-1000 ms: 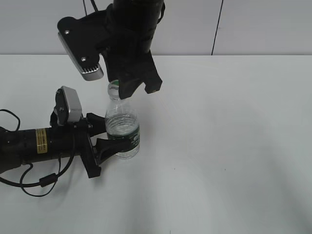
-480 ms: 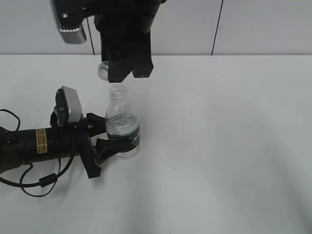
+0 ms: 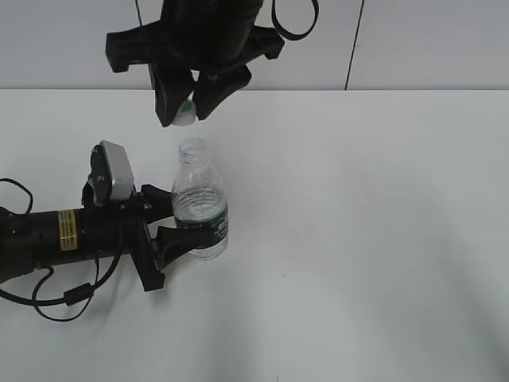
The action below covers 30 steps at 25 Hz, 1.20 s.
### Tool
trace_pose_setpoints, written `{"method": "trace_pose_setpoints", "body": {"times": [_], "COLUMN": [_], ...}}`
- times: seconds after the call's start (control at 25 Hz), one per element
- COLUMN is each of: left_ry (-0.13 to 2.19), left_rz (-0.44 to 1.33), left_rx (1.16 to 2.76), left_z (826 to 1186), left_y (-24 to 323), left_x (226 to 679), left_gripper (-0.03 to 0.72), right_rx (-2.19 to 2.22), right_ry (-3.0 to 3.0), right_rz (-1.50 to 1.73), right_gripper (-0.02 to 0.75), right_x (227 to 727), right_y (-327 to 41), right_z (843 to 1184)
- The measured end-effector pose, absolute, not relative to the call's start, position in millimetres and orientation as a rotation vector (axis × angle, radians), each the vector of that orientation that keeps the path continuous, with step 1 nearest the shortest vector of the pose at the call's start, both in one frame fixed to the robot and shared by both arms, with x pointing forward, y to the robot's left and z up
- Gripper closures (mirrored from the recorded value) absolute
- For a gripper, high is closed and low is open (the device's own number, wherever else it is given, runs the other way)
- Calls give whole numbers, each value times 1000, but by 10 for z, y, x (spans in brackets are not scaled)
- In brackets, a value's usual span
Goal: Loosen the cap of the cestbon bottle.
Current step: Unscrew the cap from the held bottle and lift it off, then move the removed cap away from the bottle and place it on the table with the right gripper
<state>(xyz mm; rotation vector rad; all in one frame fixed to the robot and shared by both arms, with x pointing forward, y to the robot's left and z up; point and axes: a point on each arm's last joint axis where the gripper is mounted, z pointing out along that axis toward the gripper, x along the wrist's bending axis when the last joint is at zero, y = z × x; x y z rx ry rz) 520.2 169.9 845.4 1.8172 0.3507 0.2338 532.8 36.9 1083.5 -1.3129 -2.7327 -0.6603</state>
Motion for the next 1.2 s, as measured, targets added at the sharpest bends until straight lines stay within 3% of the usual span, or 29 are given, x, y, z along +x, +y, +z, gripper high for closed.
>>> {"method": "trace_pose_setpoints", "body": {"times": [0.32, 0.56, 0.72, 0.96, 1.2], "left_ry": [351, 351, 351, 351, 356], "left_rz": [234, 234, 234, 234, 237], "left_rx": [1817, 1817, 1818, 1818, 1816], "left_z": [8454, 8454, 8453, 8454, 8455], "left_y": [1699, 1699, 1699, 1699, 1701], "left_x": [5202, 5202, 5202, 5202, 5206], "left_gripper": [316, 316, 316, 316, 316], "right_rx": [-1407, -1573, -1718, -1892, -1885], "right_ry": [-2752, -2841, -2808, -2713, -2649], "right_rz": [-676, -740, -705, -475, -231], "right_gripper": [440, 440, 440, 440, 440], "right_x": [5391, 5596, 5766, 5942, 5833], "right_y": [256, -182, -554, -1051, -1191], "right_z": [10923, 11219, 11241, 10896, 10313]}}
